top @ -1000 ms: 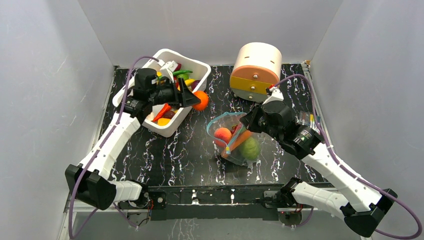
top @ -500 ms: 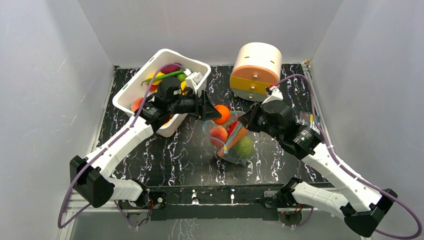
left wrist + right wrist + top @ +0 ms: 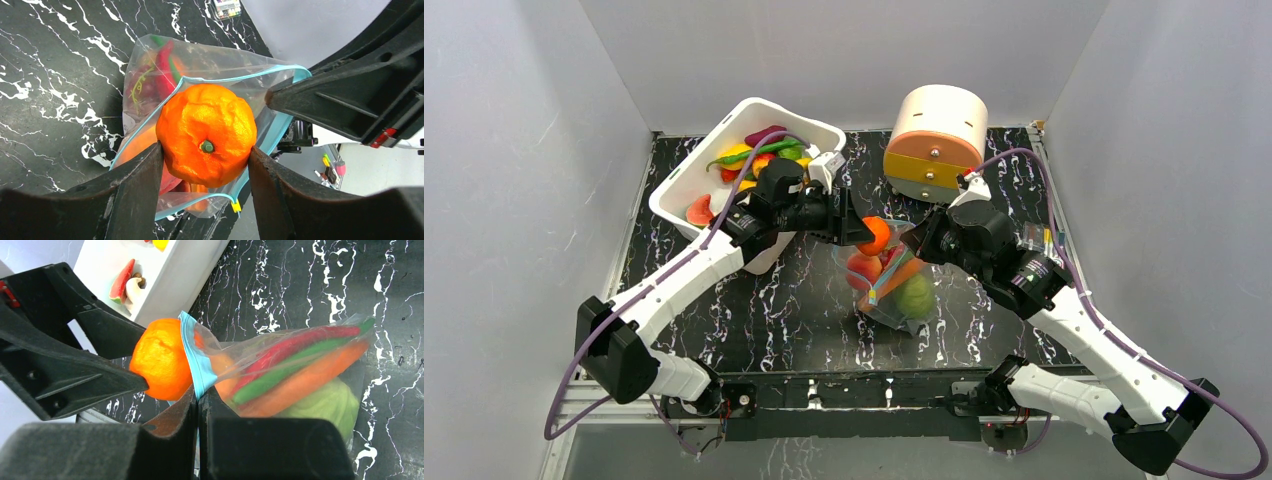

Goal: Place the food in the zip-top bag and seal the zipper
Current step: Place the fake fruit at the corner of the board.

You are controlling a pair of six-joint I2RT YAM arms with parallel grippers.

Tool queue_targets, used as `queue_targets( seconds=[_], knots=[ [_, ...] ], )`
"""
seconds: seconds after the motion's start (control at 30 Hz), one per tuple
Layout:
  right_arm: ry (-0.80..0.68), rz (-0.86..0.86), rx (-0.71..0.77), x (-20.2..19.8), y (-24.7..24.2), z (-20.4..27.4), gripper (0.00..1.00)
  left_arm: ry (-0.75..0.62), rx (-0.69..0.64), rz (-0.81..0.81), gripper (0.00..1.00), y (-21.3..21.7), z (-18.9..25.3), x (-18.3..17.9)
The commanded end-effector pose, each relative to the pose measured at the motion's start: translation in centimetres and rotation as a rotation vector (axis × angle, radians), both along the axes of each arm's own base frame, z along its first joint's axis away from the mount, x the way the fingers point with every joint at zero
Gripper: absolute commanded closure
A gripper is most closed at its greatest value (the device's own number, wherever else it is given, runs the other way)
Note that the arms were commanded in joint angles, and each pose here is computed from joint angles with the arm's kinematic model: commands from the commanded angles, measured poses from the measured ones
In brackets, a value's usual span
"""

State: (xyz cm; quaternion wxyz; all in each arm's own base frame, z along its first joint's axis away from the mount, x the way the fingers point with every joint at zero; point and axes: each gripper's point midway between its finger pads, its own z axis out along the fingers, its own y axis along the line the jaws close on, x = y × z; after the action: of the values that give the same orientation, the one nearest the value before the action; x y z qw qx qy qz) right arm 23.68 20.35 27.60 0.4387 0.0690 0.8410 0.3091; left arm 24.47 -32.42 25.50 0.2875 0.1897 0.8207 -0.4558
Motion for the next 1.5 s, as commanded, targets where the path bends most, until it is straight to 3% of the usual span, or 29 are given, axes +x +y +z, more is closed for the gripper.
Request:
queue_targets(
  seconds=[0.0, 0.37, 0.6, 0.7, 0.77, 1.17, 1.47],
  knots=[
    [-0.146, 0.007, 0.151, 0.5, 0.9, 6.0, 1.00, 0.009, 0.036, -0.015, 0.60, -0.4, -1.8, 0.0],
    [-0.134, 0.022, 0.169, 0.5, 1.4, 5.8, 1.00, 0.026, 0.047, -0.032, 0.52, -1.2, -2.6, -0.1],
    [-0.137, 0.011, 0.176, 0.6, 1.3, 6.0, 1.00, 0.034, 0.015, -0.039, 0.28, -1.5, -1.6, -0.6],
    [-0.140, 0.003, 0.184, 0.6, 1.2, 6.2, 1.00, 0.012, -0.015, -0.036, 0.11, -1.5, -0.2, -0.7],
    [-0.141, -0.002, 0.190, 0.6, 1.1, 6.3, 1.00, -0.004, -0.031, -0.034, 0.09, -1.4, 0.7, -0.8],
    [-0.122, -0.089, 0.310, 0.5, 0.3, 7.6, 1.00, -0.181, -0.040, -0.008, 0.11, 0.9, 6.2, -1.5],
    [-0.098, -0.197, 0.460, 0.4, -1.1, 8.2, 1.00, -0.246, 0.007, -0.131, 0.28, 2.6, 4.5, -4.4]
  ],
)
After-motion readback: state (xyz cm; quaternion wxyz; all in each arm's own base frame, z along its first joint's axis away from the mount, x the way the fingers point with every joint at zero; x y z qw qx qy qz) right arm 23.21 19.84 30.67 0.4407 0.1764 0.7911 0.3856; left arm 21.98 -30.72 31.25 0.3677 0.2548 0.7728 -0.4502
